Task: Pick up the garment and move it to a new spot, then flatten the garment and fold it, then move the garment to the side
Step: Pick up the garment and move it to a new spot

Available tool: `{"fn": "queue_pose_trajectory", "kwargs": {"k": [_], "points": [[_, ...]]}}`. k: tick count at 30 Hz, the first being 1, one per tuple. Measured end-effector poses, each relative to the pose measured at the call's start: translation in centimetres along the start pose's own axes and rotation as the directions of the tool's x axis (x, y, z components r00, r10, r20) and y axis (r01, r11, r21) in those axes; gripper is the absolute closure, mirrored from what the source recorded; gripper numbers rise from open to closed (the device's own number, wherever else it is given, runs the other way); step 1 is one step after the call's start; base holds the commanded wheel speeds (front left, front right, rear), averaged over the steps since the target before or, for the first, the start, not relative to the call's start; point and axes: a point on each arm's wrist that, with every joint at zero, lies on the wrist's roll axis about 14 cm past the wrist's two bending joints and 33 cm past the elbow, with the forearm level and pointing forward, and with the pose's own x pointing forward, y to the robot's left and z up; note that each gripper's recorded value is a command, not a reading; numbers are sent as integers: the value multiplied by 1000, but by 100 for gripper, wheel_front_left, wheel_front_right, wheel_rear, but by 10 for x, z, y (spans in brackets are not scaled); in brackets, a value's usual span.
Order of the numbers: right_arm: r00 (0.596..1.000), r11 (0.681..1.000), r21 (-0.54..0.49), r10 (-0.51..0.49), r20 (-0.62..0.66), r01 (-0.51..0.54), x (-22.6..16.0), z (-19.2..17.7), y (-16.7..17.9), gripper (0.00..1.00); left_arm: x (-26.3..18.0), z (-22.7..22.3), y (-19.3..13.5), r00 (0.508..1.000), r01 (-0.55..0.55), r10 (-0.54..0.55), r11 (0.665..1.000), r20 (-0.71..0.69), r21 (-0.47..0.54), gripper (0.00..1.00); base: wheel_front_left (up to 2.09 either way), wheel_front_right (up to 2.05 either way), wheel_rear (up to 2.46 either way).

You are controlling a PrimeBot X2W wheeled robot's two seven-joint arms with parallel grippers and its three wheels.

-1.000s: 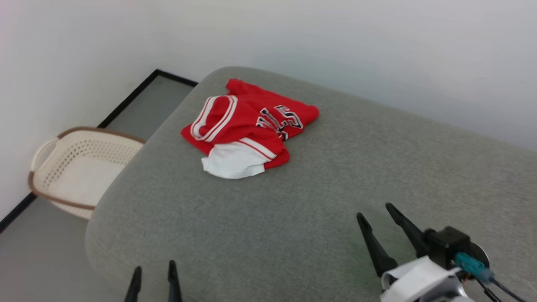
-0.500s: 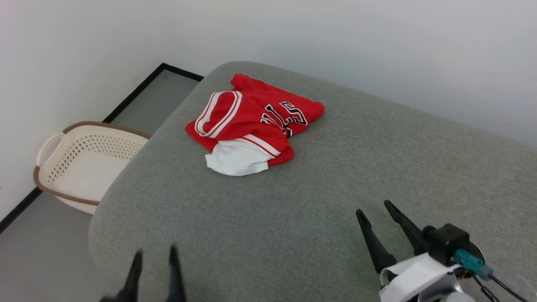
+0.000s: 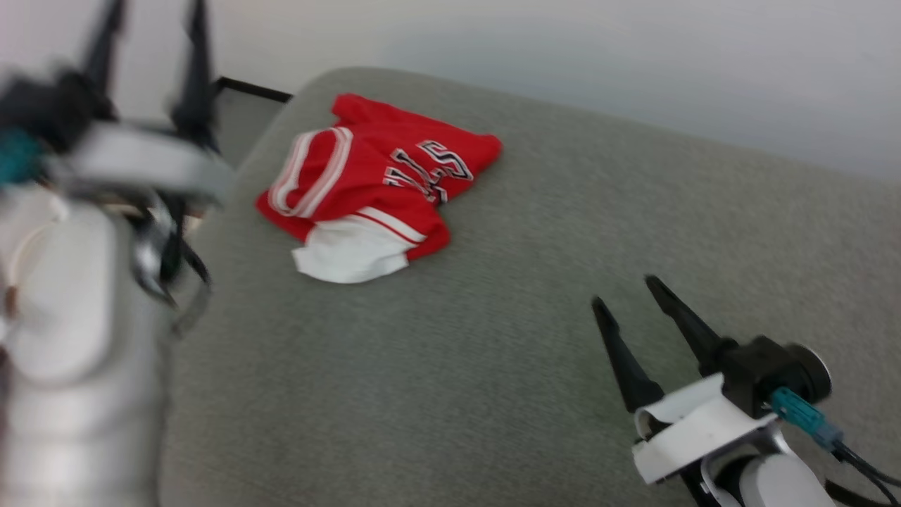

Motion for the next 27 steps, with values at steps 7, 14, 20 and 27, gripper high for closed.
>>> {"fn": "queue_pose_trajectory", "kwargs": {"k": [7, 14, 20, 27], "points": [[999, 1000, 8, -22, 25, 22, 1, 0, -17, 0, 79, -62, 4, 968, 0, -1, 1000, -250, -6, 0, 0, 0, 0], [995, 994, 41, -101, -9, 101, -11, -22, -46, 0, 55, -207, -62, 631, 54, -122, 992, -766, -114, 0, 0, 0, 0], [986, 984, 60, -163, -31, 165, -21, -37, -68, 0, 7, -279, -84, 291, 75, -160, 987, -943, -145, 0, 0, 0, 0], [980, 977, 72, -195, -47, 198, -24, -49, -82, 0, -40, -331, -104, 39, 69, -191, 980, -981, -188, 0, 0, 0, 0]]}}
